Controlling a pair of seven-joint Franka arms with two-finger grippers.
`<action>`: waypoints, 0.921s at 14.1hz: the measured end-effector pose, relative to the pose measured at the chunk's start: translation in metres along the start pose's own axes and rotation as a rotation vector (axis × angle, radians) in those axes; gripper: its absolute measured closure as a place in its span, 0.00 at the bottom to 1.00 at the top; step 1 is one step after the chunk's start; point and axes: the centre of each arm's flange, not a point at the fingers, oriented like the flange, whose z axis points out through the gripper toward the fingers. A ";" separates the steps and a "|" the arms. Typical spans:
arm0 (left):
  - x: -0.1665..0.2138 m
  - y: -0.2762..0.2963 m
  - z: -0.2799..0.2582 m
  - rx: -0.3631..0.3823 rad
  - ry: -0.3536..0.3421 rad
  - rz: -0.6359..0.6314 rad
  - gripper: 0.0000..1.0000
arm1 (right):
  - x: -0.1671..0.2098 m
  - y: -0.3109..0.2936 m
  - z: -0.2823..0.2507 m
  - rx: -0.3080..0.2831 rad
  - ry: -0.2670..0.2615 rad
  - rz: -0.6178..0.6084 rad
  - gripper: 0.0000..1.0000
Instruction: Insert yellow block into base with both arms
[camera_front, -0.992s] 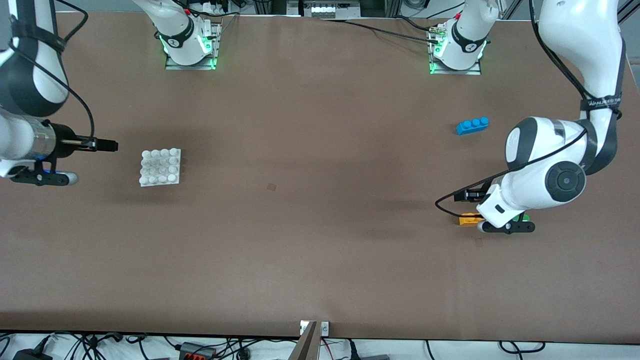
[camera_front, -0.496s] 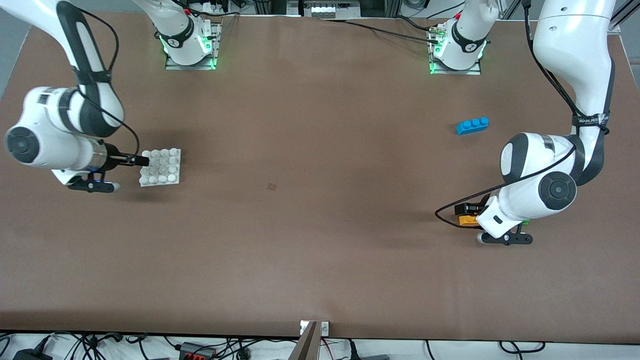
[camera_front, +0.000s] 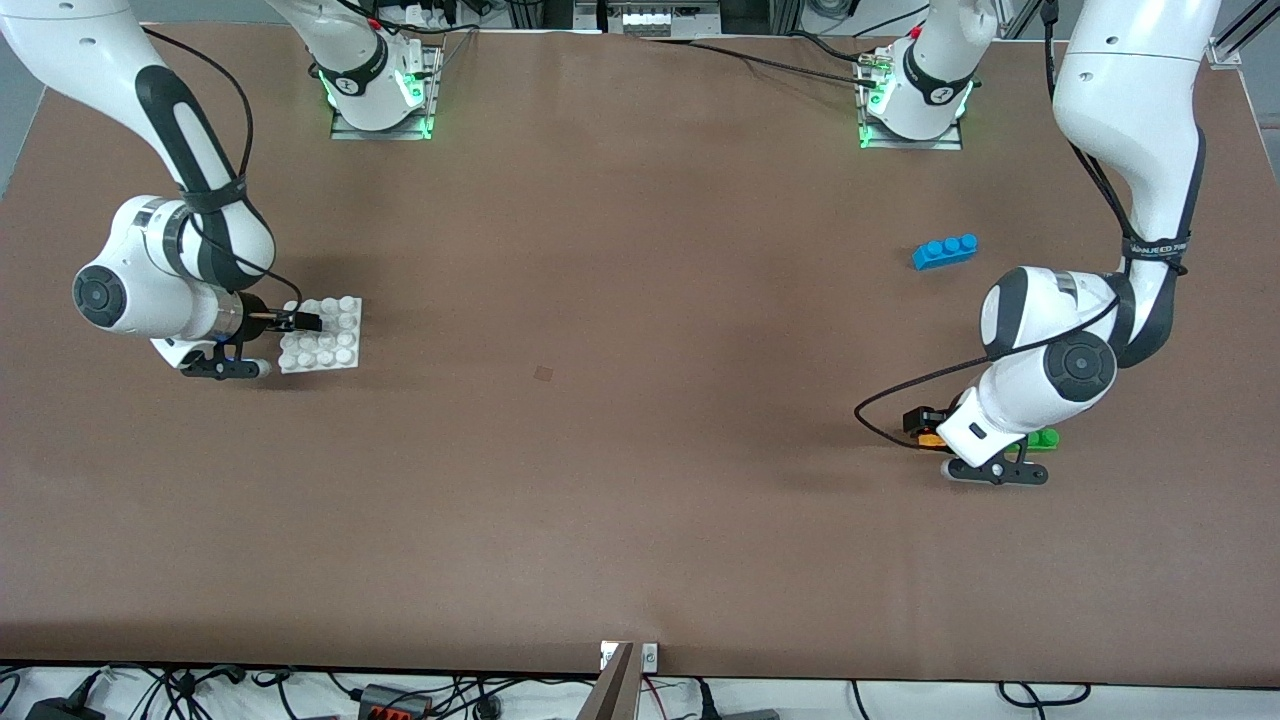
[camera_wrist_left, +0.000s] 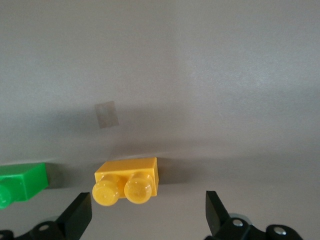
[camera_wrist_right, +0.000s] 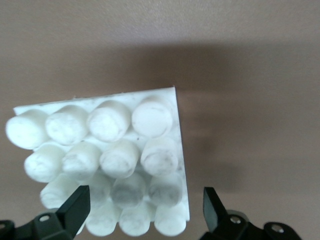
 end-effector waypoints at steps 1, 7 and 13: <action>-0.001 -0.001 0.001 0.002 0.004 0.005 0.00 | 0.001 0.001 0.002 0.003 0.000 -0.004 0.00; -0.001 -0.012 0.005 0.004 0.019 0.025 0.00 | 0.003 -0.003 -0.002 0.006 0.010 -0.008 0.14; -0.008 -0.017 0.020 0.004 0.001 0.021 0.00 | 0.004 -0.003 -0.001 0.007 0.009 -0.009 0.33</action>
